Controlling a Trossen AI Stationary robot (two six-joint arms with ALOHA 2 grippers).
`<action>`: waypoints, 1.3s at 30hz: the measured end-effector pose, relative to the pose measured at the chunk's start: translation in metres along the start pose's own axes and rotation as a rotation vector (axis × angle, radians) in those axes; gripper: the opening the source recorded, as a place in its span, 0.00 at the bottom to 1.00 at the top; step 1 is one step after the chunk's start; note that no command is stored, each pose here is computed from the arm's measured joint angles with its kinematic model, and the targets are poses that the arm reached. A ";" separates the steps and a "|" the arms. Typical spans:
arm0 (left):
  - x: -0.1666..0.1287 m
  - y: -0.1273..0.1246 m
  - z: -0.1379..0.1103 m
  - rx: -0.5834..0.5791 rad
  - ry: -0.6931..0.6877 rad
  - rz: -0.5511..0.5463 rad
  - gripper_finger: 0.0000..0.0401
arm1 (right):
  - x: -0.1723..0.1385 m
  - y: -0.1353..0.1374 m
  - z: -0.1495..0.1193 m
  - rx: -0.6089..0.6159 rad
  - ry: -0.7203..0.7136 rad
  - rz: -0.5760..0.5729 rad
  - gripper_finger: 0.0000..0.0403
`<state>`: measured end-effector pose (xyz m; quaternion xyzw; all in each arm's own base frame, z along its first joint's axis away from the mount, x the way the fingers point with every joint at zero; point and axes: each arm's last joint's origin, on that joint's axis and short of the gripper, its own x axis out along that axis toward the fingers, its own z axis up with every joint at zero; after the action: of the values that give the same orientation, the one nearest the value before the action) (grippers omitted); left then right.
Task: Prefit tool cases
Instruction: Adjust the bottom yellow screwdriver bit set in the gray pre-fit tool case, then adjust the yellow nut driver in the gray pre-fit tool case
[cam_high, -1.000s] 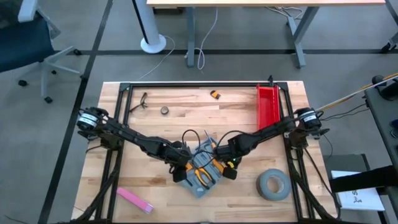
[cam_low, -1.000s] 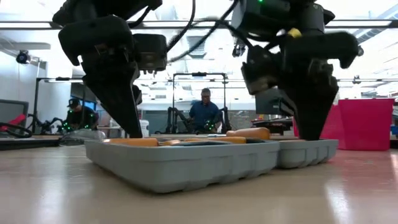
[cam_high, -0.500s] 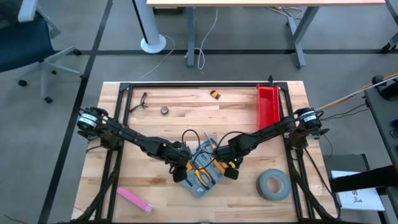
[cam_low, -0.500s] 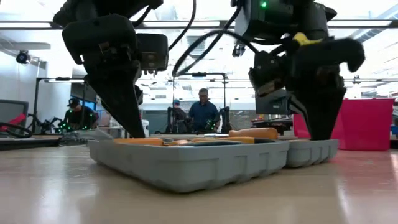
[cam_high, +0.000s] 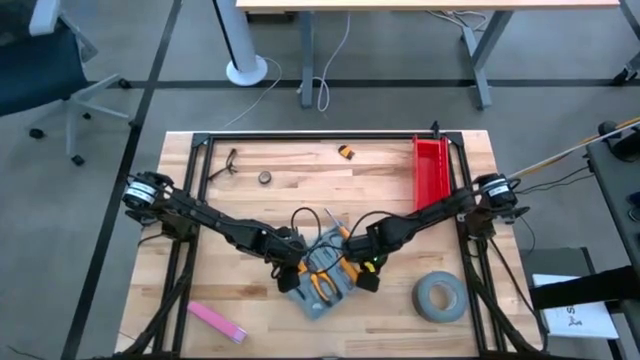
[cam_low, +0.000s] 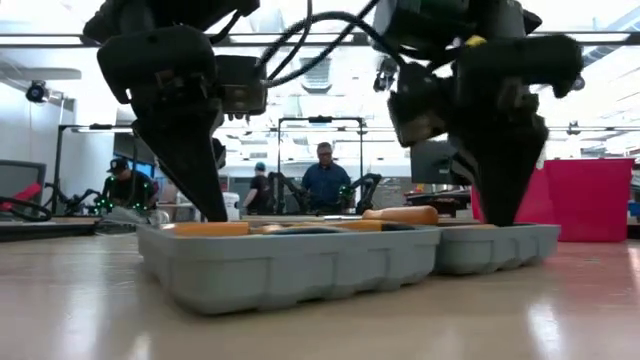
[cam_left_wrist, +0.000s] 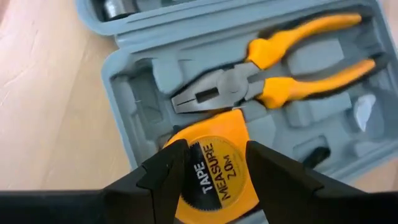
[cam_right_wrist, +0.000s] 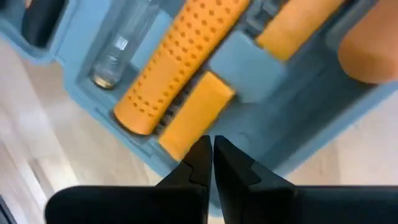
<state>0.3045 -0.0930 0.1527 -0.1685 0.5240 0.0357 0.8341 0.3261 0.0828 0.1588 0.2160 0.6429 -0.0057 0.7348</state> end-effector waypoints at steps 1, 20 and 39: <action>0.000 0.000 0.000 -0.001 -0.002 -0.002 0.45 | 0.000 -0.001 -0.002 -0.003 0.017 -0.022 0.00; 0.000 0.000 0.001 -0.011 -0.007 -0.004 0.45 | -0.009 -0.007 -0.004 0.028 0.029 -0.083 0.00; 0.000 0.000 0.001 -0.014 -0.008 -0.006 0.44 | -0.021 -0.007 -0.005 0.021 -0.017 -0.107 0.00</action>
<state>0.3057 -0.0929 0.1535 -0.1758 0.5198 0.0374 0.8352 0.3157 0.0730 0.1761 0.1891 0.6471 -0.0534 0.7366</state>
